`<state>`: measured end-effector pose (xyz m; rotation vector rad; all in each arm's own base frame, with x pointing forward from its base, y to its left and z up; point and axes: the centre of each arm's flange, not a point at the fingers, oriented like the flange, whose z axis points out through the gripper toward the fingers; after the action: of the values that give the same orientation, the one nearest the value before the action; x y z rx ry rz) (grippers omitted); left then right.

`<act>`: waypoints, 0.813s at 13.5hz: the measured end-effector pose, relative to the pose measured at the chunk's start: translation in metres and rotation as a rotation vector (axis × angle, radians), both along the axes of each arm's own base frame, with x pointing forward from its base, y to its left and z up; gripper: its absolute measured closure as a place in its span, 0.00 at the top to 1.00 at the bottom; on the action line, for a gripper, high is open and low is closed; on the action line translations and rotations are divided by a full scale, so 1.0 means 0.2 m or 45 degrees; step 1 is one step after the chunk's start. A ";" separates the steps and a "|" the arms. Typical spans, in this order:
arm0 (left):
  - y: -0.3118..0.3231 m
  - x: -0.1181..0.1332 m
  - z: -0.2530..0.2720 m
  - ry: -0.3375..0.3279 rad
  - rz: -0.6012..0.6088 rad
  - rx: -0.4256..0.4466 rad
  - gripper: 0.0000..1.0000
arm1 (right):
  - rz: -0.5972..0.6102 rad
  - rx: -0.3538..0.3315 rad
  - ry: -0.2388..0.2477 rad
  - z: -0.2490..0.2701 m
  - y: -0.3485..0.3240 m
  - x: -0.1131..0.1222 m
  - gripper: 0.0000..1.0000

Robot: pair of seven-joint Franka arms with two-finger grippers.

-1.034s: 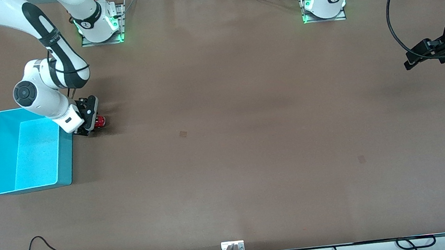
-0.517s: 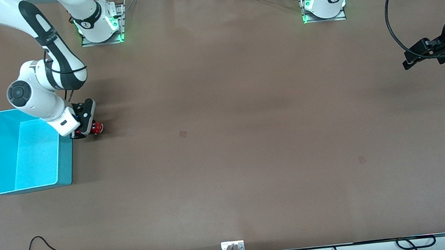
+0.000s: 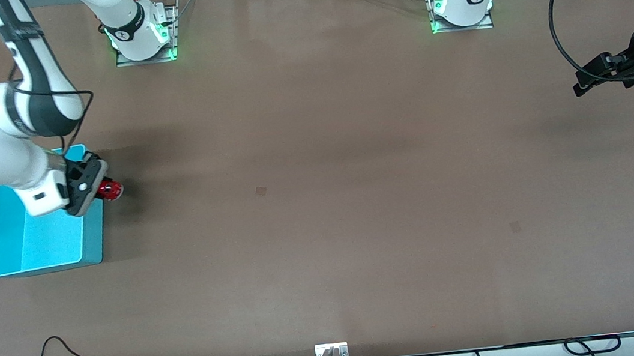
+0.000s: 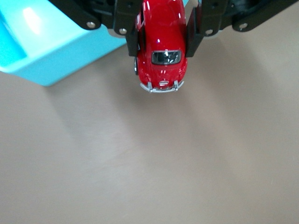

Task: Wind red beetle toy and store in blue box
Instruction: 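Lift the car with the right gripper over the cyan box, then lower the car into the box and open the right gripper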

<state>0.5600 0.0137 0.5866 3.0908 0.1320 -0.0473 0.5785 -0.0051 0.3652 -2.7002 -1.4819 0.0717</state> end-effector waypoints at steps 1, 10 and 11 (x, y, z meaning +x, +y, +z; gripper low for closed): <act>0.00 0.00 0.00 0.000 0.000 0.000 1.00 | -0.065 -0.006 -0.019 0.06 -0.04 0.02 0.44; 0.01 0.00 0.00 0.001 0.005 0.000 1.00 | -1.121 -0.118 0.056 -0.05 -0.70 -0.06 0.44; 0.01 0.00 0.00 0.001 0.006 0.000 1.00 | -1.194 -0.136 0.079 -0.11 -0.74 -0.07 0.44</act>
<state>0.5602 0.0162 0.5861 3.0905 0.1389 -0.0484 0.5639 -0.1541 0.3442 -3.1213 -0.0950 0.1813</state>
